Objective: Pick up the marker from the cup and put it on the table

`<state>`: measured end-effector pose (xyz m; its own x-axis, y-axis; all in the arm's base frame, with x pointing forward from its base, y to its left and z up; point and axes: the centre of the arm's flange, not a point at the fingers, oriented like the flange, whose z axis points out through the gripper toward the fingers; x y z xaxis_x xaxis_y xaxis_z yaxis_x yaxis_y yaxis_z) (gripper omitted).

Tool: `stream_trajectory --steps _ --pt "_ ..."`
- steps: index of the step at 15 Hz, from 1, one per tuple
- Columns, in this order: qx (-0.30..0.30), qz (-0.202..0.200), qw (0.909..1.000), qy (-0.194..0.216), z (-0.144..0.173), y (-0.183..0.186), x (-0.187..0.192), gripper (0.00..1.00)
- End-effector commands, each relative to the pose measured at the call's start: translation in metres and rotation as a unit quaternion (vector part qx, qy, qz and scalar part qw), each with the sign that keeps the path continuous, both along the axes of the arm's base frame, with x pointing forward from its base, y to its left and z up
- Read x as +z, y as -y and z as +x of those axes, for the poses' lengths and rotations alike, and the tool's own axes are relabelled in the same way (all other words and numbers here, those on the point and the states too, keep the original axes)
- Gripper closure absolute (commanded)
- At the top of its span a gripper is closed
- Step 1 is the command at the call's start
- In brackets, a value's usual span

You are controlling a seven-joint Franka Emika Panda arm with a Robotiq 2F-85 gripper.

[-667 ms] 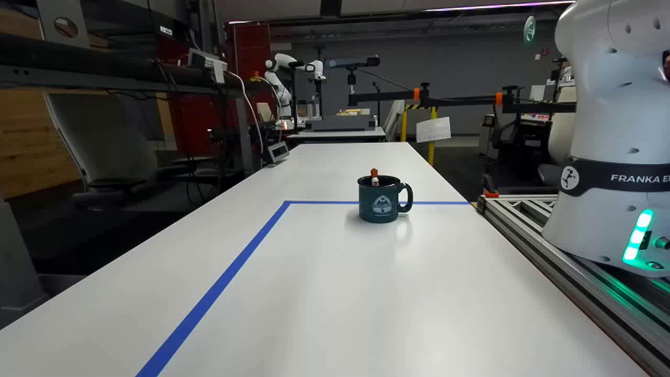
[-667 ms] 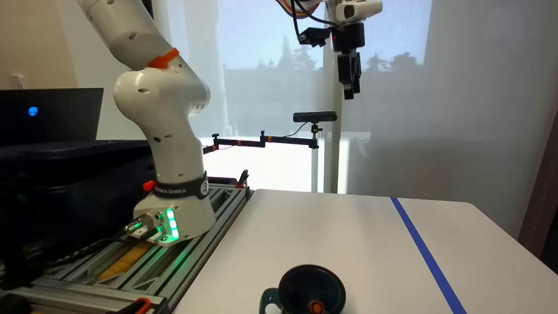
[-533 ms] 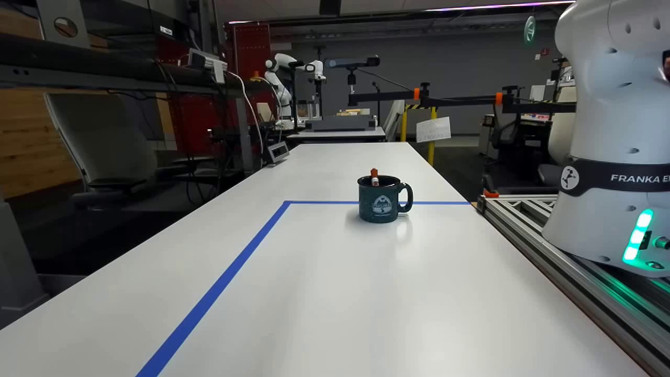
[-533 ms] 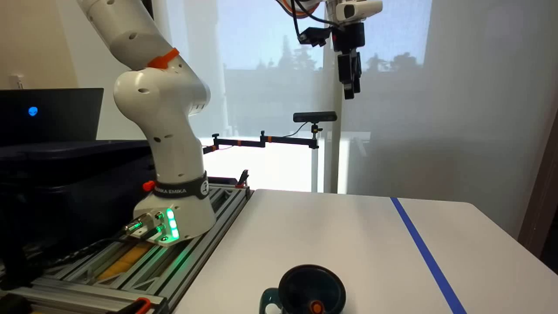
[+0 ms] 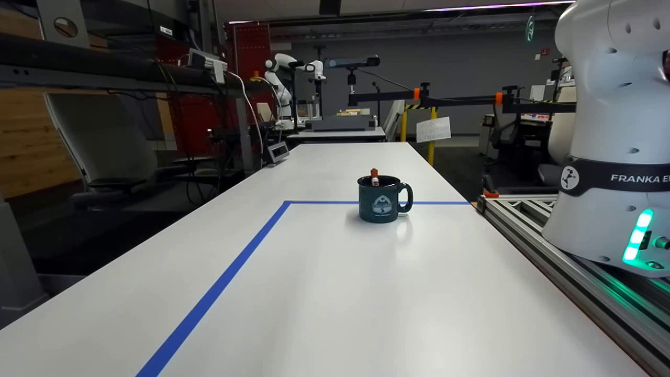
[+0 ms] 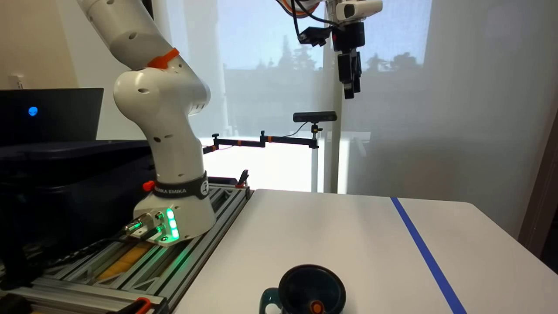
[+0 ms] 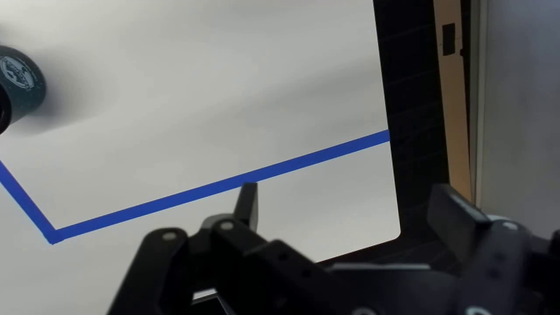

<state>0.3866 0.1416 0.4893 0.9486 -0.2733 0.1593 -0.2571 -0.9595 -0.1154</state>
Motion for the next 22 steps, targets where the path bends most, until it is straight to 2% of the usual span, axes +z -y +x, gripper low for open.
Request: stream_trajectory --steps 1,20,22 --pt "0.0 0.0 1.0 0.0 0.0 0.0 0.0 0.0" --pt "0.0 0.0 1.0 0.0 0.0 0.0 0.0 0.0" --pt "-0.032 -0.021 0.9993 -0.002 0.002 -0.0006 -0.0046 0.0"
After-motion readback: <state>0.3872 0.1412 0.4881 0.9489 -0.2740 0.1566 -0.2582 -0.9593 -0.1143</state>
